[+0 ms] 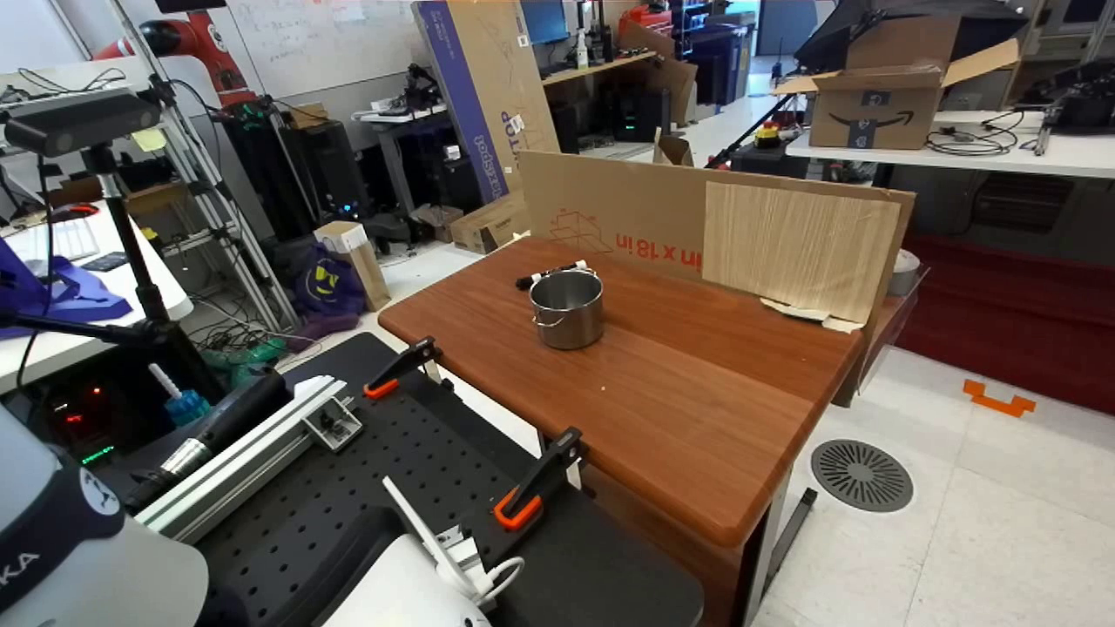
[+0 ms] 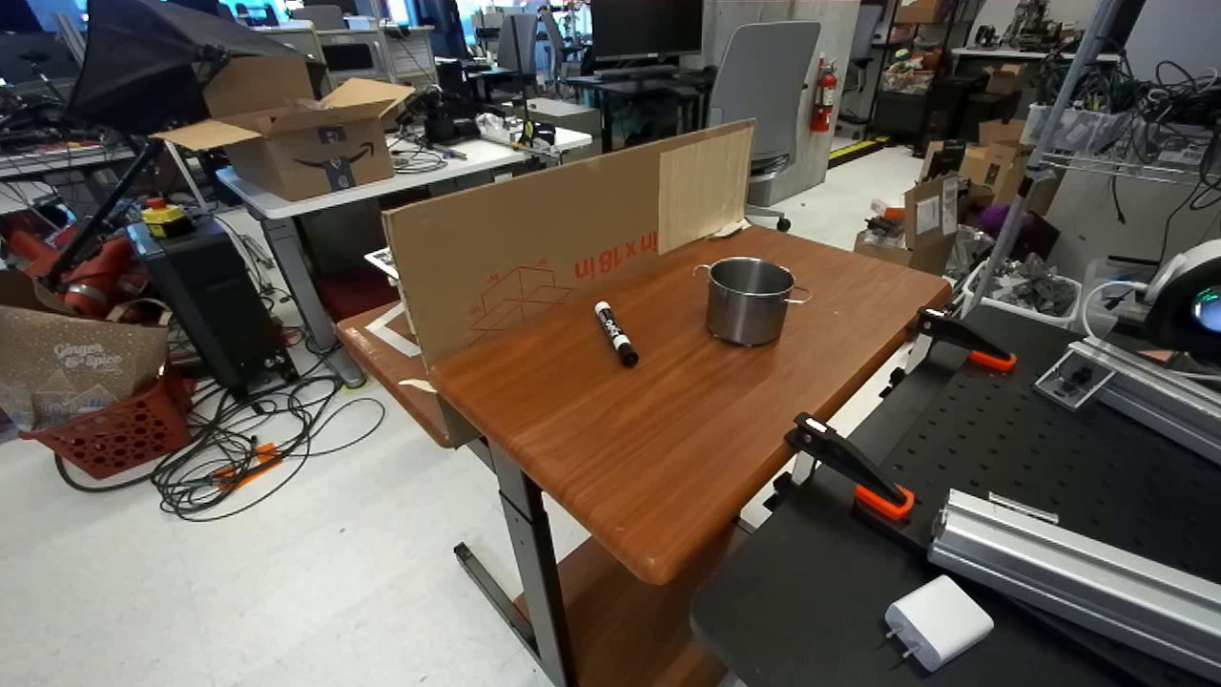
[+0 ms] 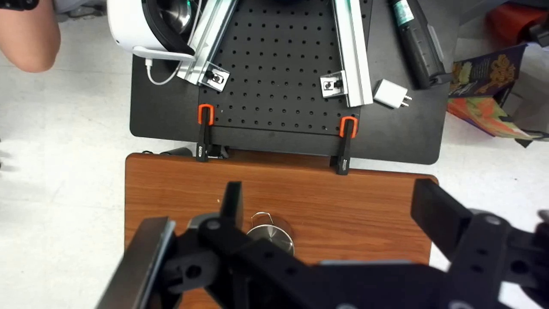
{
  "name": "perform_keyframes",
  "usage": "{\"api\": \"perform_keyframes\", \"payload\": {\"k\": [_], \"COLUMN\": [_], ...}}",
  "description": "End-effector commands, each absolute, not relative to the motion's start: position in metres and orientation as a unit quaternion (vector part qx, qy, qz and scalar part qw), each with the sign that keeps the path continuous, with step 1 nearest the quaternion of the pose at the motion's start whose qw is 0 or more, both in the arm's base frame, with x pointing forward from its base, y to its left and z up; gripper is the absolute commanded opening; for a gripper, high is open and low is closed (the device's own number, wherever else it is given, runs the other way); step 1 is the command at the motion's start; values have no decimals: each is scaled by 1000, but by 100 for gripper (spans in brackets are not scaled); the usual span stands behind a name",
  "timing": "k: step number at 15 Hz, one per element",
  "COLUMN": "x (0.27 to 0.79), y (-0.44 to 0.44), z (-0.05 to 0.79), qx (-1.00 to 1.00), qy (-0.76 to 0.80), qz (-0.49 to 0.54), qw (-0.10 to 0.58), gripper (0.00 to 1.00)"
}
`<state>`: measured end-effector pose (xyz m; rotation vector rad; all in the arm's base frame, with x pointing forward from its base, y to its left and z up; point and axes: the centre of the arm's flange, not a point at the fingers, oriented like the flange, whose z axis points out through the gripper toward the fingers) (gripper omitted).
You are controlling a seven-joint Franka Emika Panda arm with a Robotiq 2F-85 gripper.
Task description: Put the black marker in the pot
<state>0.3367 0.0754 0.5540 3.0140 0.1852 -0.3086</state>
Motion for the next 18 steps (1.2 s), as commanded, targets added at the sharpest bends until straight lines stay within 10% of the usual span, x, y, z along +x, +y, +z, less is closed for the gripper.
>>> {"api": "perform_keyframes", "payload": {"k": [1,18], "x": [352,475], "y": [87,125], "z": [539,421], "qx": [997,979], "qy": [25,-115], "qz": [-77,71], "qw": [10,-153], "gripper": [100,100]}}
